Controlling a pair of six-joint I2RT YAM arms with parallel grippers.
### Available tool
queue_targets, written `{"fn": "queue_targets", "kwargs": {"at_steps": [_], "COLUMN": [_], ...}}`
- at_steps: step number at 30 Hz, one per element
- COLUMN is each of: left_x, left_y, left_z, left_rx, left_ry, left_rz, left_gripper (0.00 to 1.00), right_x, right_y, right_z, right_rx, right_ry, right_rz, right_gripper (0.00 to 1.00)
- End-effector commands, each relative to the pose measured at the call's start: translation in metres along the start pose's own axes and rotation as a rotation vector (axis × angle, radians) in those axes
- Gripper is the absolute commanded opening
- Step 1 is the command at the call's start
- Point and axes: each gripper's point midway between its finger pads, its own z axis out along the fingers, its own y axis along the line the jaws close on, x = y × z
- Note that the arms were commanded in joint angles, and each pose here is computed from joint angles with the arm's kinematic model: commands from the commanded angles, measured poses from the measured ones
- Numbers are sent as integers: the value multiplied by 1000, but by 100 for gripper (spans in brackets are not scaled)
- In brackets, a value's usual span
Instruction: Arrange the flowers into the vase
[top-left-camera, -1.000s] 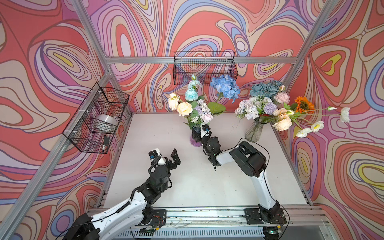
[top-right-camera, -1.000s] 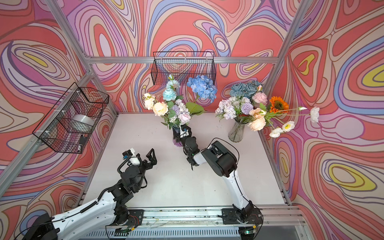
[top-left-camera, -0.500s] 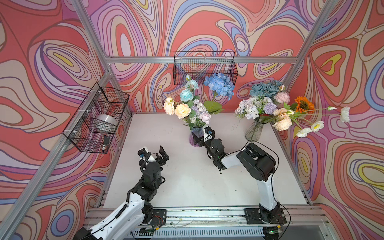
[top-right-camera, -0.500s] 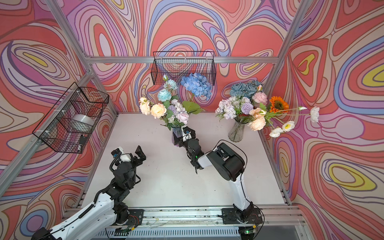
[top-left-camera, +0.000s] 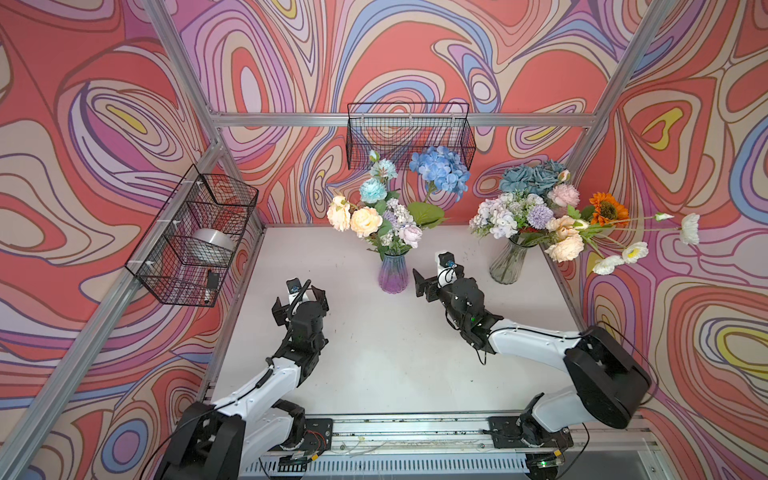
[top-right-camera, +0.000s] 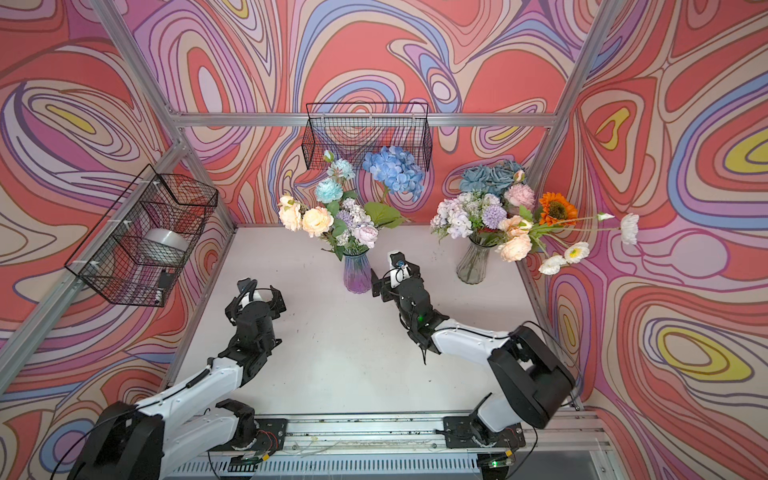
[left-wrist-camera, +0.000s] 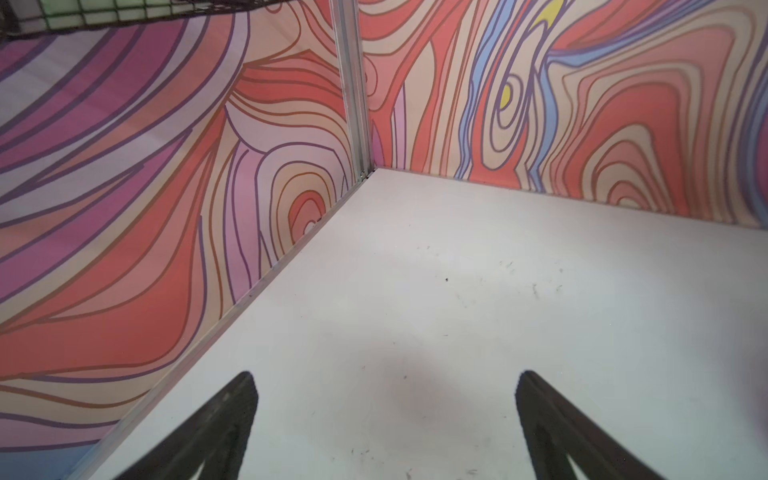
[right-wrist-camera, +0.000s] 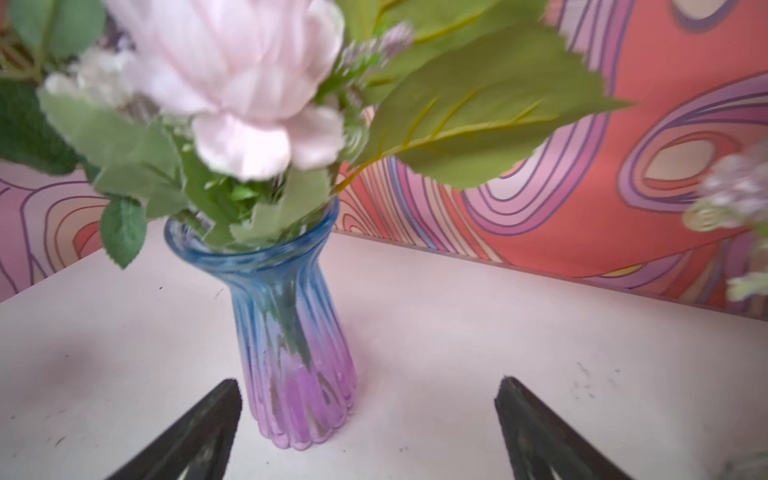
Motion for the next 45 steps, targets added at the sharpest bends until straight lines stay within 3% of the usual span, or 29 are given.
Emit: {"fn": "queue_targets", "kwargs": {"at_steps": [1, 7, 11, 13, 16, 20, 23, 25, 27, 30, 32, 45], "left_x": [-4, 8, 17, 22, 26, 33, 42, 46, 46, 48, 46, 47], "left_y": [1, -21, -30, -29, -26, -26, -27, -26, -28, -27, -28, -28], "left_z": [11, 26, 33, 33, 38, 42, 55, 58, 63, 64, 64, 65], "left_rx": [-62, -17, 77, 106, 168, 222, 248, 236, 240, 232, 232, 233], "left_ry": [-44, -109, -132, -89, -75, -31, -12, 61, 51, 93, 52, 70], "left_rz": [85, 209, 171, 151, 103, 75, 51, 51, 61, 56, 58, 61], "left_gripper": [100, 100, 100, 100, 100, 100, 100, 100, 99, 100, 100, 100], "right_x": [43, 70, 102, 113, 120, 111, 125, 133, 139, 139, 137, 138], "right_y": [-47, -125, -168, -180, -187, -195, -208, -223, -231, -233, -233, -232], "right_z": [-17, -27, -30, -30, -22, -8, 0, -3, -9, -10, -9, -10], "right_rx": [162, 344, 423, 419, 374, 364, 324, 324, 313, 320, 326, 323], "right_ry": [204, 273, 313, 305, 245, 146, 217, 212, 166, 169, 158, 160], "right_rz": [-164, -199, -175, -127, -55, -66, 12, 85, 135, 127, 122, 121], "right_gripper": [98, 98, 98, 98, 98, 98, 98, 98, 98, 98, 98, 99]}}
